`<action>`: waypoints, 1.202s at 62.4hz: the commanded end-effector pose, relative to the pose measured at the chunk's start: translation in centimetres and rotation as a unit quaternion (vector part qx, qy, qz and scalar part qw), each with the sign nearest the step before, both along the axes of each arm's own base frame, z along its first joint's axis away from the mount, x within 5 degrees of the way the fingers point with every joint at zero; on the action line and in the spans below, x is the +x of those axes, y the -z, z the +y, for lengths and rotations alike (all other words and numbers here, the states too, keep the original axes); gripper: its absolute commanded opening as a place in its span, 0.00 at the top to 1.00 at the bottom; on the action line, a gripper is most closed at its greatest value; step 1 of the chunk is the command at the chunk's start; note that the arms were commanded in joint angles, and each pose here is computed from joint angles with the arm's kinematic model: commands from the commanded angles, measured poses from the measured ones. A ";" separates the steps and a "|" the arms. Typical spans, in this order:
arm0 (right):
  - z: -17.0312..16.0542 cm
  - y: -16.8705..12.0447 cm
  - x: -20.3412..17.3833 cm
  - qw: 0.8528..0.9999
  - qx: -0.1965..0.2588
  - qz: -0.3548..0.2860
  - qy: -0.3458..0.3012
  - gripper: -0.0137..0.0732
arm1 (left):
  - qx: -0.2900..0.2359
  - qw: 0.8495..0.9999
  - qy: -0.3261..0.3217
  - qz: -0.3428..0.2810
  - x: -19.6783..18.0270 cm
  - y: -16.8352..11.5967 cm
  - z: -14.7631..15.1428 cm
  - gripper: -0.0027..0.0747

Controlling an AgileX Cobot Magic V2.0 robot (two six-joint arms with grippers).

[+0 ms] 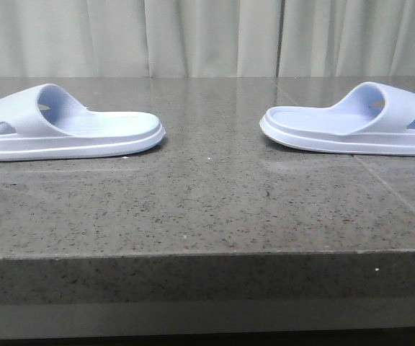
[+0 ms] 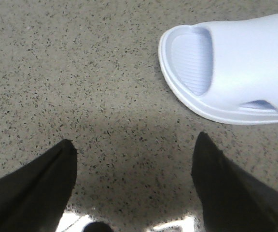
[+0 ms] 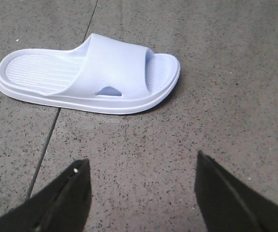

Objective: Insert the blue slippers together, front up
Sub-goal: 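Grasp the heel of the slipper nearest the left gripper with the left gripper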

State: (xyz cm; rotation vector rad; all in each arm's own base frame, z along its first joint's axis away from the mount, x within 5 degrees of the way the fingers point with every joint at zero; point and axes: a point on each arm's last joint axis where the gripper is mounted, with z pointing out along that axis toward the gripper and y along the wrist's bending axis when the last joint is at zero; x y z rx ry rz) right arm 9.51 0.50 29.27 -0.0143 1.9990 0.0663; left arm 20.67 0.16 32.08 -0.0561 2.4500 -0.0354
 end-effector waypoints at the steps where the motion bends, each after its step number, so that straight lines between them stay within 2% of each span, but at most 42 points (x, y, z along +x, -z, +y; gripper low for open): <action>1: -0.1 -1.6 0.4 0.999 -0.004 -0.045 0.003 0.28 | -0.010 1.000 0.001 -0.017 2.1 -1.4 0.6 0.33; 13: -0.1 -1.6 0.4 0.999 -0.004 -0.045 0.003 0.28 | -0.144 0.989 0.020 -0.009 6.3 -0.8 2.7 0.33; 20: -0.1 -1.6 0.4 0.999 -0.004 -0.045 0.003 0.28 | -0.183 0.983 0.031 0.010 8.1 0.2 3.4 0.33; 32: -0.1 -1.6 0.4 0.999 -0.004 -0.045 0.003 0.28 | -0.216 0.975 0.037 0.031 11.1 2.3 3.8 0.33; 42: -0.1 -1.6 0.4 0.999 -0.004 -0.045 0.003 0.28 | -0.223 0.972 0.044 0.051 12.5 3.5 4.1 0.33; 62: -0.1 -1.6 0.4 0.999 -0.004 -0.045 0.003 0.28 | -0.233 0.968 0.057 0.072 13.7 5.1 3.2 0.49; 75: -0.1 -1.6 0.4 0.999 -0.004 -0.044 0.003 0.28 | -0.238 0.965 0.070 0.090 14.0 5.9 2.3 0.52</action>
